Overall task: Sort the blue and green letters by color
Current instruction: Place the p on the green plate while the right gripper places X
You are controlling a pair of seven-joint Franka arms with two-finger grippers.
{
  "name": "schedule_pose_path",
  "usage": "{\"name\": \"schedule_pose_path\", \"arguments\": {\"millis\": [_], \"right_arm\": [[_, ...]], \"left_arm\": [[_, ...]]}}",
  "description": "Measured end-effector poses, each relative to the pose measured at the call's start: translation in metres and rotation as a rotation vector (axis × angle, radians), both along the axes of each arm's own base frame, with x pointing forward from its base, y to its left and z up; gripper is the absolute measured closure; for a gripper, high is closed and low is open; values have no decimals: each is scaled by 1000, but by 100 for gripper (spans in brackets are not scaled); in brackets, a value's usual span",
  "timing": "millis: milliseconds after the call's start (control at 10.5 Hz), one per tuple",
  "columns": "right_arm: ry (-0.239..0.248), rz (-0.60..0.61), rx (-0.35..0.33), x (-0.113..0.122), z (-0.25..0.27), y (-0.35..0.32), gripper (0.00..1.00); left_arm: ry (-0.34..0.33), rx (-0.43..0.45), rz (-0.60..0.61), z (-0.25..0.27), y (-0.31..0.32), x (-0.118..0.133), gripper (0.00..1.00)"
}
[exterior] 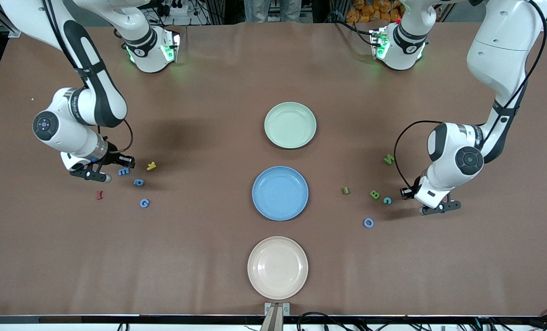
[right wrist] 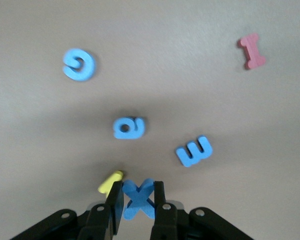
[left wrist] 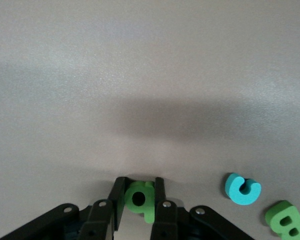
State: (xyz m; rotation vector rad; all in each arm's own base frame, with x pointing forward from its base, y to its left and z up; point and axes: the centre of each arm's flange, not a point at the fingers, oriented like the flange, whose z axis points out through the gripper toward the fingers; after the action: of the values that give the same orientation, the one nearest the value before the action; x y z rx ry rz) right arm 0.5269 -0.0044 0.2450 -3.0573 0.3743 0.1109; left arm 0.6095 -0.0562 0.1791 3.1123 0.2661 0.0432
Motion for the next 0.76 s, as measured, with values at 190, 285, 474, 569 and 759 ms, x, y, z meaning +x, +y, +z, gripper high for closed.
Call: {"name": "schedule_pose_path", "arguments": {"millis": [190,285,474,569,759], "right_arm": [[-14,-59,0,27,25,32,71],[-27,-80,1,41,34,54,71],[-51,-120,27,66,37,107,71],[-57,-135,55,78,35,134,71],[-78,-170,118,103,34,190,71]], "left_arm": [[-22,-1,-4,11,-3,4,73],[-44,-3,-7,23,-6,8,73],[-108,-23,5,56,-23,22,73],[-134,-44,37,71,-41,31,73],[-142,-74,66,82,-75,33,73]]}}
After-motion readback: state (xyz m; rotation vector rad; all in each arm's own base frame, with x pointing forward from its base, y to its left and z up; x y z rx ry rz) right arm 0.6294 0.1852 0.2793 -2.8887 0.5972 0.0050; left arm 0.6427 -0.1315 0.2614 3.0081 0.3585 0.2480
